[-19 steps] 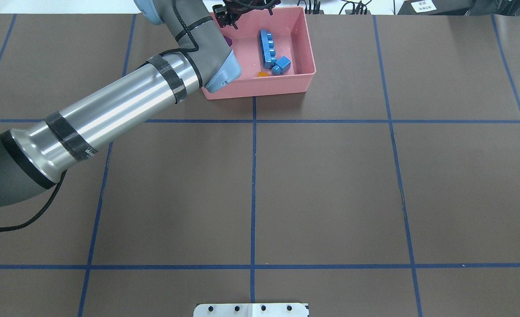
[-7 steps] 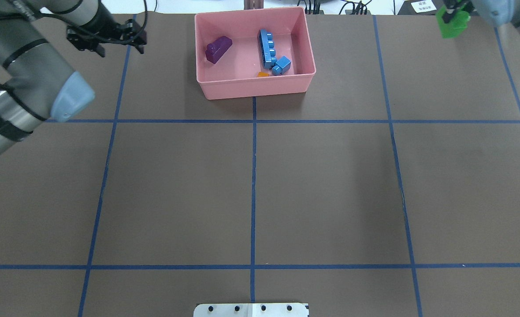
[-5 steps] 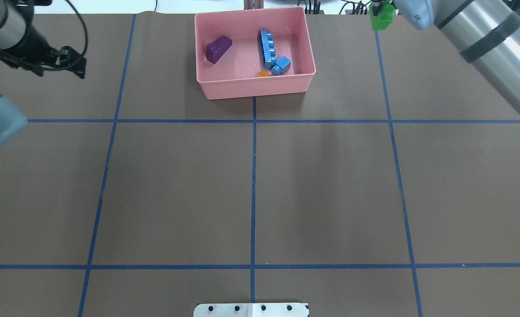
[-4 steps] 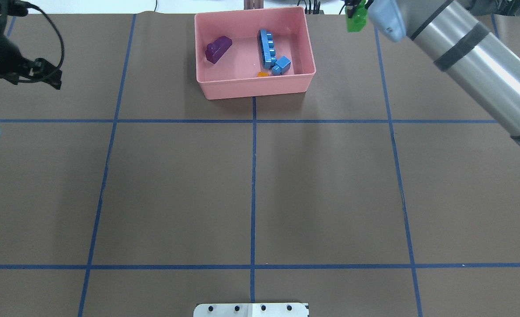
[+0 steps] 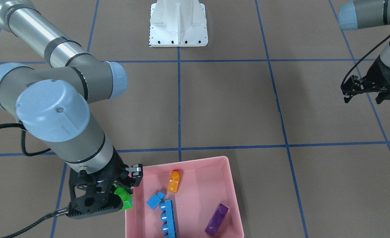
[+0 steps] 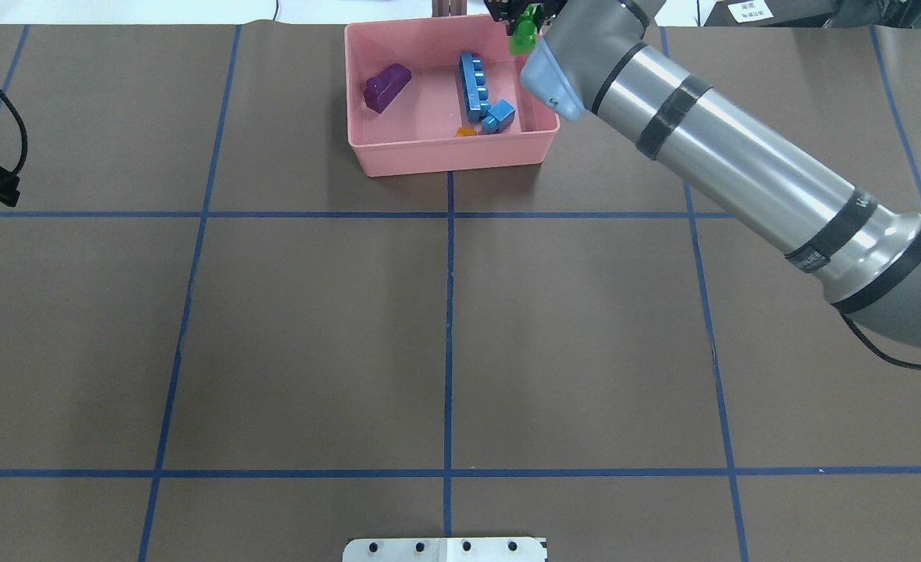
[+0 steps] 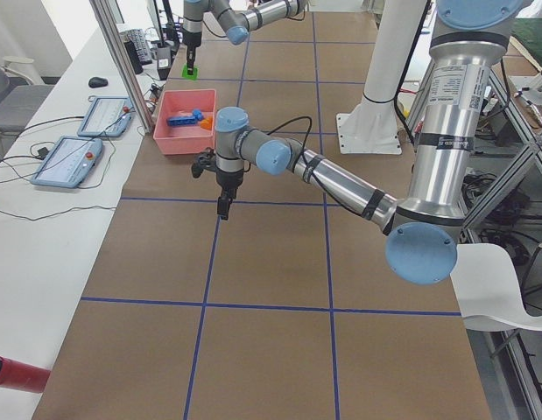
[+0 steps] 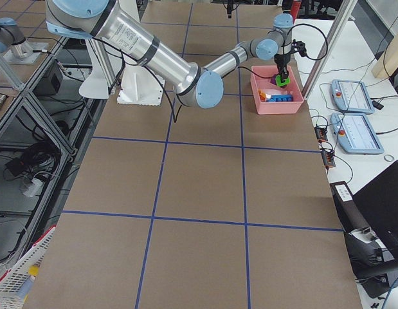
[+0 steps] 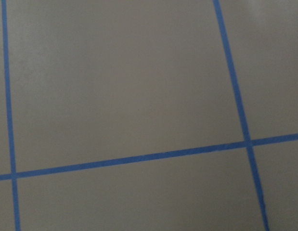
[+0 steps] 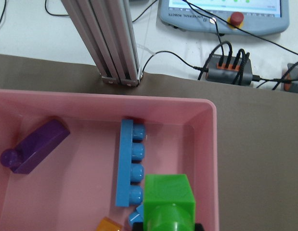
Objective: Put all blocks into box
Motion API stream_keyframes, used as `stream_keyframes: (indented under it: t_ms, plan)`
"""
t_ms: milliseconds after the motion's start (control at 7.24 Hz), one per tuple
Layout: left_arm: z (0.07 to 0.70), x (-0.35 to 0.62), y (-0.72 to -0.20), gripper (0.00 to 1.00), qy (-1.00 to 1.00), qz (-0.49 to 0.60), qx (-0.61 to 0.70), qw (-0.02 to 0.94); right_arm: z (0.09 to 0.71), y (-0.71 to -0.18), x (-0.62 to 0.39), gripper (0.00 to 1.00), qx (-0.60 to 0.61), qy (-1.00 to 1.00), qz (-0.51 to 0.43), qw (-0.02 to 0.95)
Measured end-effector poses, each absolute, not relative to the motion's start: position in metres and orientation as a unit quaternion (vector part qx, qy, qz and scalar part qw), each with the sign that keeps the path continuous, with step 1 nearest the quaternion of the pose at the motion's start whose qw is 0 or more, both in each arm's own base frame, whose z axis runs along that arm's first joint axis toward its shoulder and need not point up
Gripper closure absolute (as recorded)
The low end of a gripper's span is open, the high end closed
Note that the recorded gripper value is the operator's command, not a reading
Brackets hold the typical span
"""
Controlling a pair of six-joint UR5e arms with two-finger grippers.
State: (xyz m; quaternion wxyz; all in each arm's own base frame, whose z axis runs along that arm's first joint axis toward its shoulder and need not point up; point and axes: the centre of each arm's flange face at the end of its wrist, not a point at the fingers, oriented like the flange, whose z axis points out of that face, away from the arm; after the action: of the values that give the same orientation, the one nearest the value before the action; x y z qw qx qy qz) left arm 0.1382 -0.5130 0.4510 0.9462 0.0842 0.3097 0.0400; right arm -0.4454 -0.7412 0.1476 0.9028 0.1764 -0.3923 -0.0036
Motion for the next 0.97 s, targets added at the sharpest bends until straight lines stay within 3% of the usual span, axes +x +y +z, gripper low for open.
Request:
stream_keyframes:
  t_ms: [138, 276, 690, 967]
  plan:
    - [0.454, 0.128, -0.515, 0.00, 0.308, 0.029, 0.085, 0.947, 0.151, -0.738, -0.473, 0.06, 0.195, -0.392, 0.003, 0.899]
    - [0.456, 0.114, -0.519, 0.00, 0.307, 0.018, 0.087, 0.948, 0.151, -0.733, -0.489, 0.00, 0.203, -0.393, 0.009, 0.897]
    - [0.457, 0.102, -0.521, 0.00, 0.305, 0.010, 0.092, 0.948, 0.145, -0.728, -0.495, 0.00, 0.216, -0.383, 0.005, 0.898]
    - [0.457, 0.101, -0.521, 0.00, 0.305, 0.010, 0.095, 0.948, 0.114, -0.732, -0.439, 0.00, 0.209, -0.349, -0.034, 0.913]
